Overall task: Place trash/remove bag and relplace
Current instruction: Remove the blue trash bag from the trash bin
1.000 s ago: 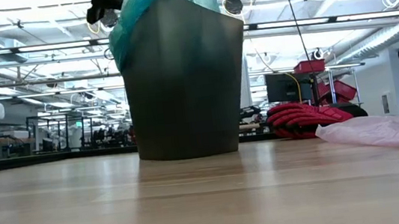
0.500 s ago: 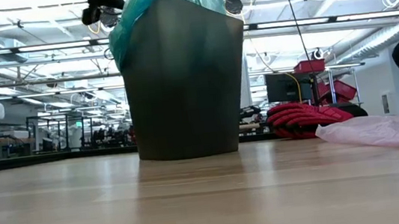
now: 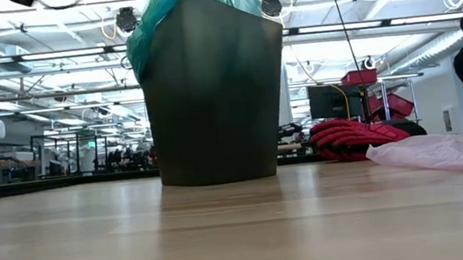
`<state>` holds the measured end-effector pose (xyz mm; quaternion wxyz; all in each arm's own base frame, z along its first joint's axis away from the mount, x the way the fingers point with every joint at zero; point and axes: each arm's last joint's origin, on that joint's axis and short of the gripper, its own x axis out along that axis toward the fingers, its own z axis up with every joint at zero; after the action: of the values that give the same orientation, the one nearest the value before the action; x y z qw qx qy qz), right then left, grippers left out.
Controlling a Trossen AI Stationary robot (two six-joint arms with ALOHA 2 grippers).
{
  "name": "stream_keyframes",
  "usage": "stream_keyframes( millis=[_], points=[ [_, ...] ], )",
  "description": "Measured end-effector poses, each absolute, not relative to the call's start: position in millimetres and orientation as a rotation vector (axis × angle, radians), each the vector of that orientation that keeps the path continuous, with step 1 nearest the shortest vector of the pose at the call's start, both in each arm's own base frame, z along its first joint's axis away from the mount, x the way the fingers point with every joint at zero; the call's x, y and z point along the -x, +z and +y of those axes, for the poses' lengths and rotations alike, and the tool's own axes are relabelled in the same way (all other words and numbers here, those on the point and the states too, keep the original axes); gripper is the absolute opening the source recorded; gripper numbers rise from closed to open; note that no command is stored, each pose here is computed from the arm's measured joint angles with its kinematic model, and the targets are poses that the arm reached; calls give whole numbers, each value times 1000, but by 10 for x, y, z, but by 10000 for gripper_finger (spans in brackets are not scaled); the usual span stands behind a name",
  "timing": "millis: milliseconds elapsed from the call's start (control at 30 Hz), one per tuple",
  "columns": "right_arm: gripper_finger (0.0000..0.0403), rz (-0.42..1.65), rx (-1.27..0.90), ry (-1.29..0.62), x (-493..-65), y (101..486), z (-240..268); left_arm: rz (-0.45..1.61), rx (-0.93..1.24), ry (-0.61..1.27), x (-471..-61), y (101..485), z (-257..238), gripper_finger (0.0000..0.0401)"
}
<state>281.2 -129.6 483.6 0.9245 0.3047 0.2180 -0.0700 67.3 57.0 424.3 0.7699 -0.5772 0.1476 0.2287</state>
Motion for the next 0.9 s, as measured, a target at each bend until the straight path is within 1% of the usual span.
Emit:
stream_keyframes(
  millis=[133,233,333,467,667,767,833,900],
  points=[
    [226,439,-612,-92,-2736,4842,-1427,159,1400,519,-507,4119,370,0],
    [226,437,-602,-51,-2684,4842,-1503,18,1421,539,-461,4096,333,0],
    [226,433,-607,-16,-2640,4843,-1559,-29,1425,541,-467,4090,341,0],
    [226,430,-592,-6,-2617,4843,-1590,42,1399,558,-564,3997,430,0],
    [226,432,-570,1,-2618,4842,-1587,261,1345,609,-917,3609,769,0],
    [226,432,-571,0,-2618,4841,-1587,302,1288,542,-1162,3403,1006,0],
    [226,432,-572,0,-2618,4841,-1587,294,1244,504,-1318,3266,1194,0],
    [226,432,-574,0,-2619,4841,-1586,296,1226,482,-1398,3130,1379,0]
  ],
)
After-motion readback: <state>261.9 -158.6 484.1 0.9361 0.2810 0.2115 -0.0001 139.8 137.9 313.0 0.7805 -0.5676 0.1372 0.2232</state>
